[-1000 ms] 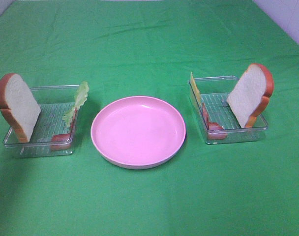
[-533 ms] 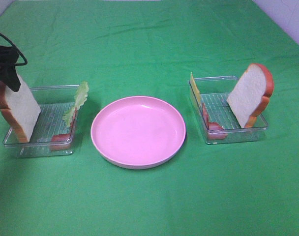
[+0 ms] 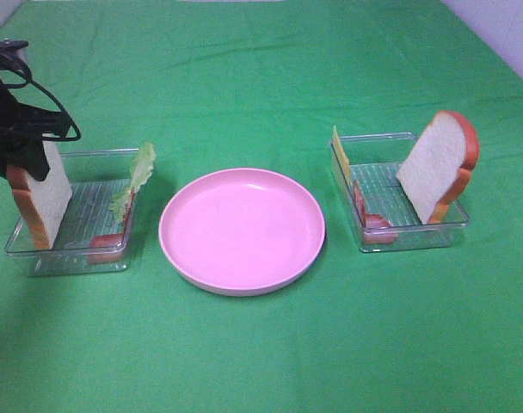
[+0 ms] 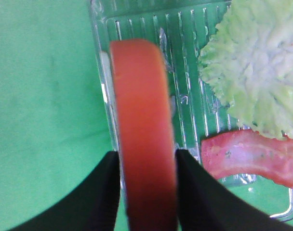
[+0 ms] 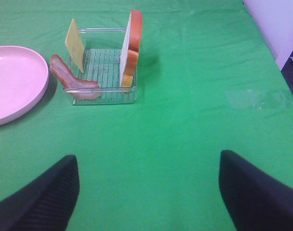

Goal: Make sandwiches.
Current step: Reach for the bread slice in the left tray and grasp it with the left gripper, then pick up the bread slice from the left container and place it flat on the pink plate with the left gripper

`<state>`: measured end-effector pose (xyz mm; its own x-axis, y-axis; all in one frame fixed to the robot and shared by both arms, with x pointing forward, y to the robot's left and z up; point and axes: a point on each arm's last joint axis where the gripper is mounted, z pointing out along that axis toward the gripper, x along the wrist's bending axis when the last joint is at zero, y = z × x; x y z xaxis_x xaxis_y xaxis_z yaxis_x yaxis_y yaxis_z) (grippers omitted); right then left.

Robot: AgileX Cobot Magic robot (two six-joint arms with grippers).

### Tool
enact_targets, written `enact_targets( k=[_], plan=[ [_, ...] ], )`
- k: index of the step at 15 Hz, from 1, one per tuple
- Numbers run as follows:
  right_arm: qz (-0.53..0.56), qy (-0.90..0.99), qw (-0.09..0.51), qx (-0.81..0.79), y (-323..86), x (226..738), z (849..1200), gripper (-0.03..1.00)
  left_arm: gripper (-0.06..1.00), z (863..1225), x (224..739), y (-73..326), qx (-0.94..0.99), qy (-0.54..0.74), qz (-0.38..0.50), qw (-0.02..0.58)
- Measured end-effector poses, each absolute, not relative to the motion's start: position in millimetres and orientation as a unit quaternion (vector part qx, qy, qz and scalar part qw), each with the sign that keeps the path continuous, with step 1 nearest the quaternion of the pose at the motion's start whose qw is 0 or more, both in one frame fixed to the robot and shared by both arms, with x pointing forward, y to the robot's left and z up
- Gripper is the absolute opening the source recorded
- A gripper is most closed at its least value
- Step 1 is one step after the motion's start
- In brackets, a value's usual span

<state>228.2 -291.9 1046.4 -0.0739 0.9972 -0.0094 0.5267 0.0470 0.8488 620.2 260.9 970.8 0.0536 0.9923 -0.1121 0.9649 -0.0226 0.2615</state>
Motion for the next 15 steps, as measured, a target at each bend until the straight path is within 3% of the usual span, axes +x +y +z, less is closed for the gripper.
enact_targets(
  k=[3, 8, 15],
  plan=[
    [0.353, 0.642, 0.333, 0.593, -292, 228, 1046, 0.75, 0.22, 971, 620, 261, 0.713, 0.686, 0.049, 0.132],
    [0.353, 0.642, 0.333, 0.593, -292, 228, 1046, 0.75, 0.22, 978, 615, 261, 0.715, 0.686, 0.041, 0.125],
    [0.353, 0.642, 0.333, 0.593, -292, 228, 1046, 0.75, 0.22, 1082, 569, 261, 0.702, 0.67, 0.097, 0.221]
  ],
)
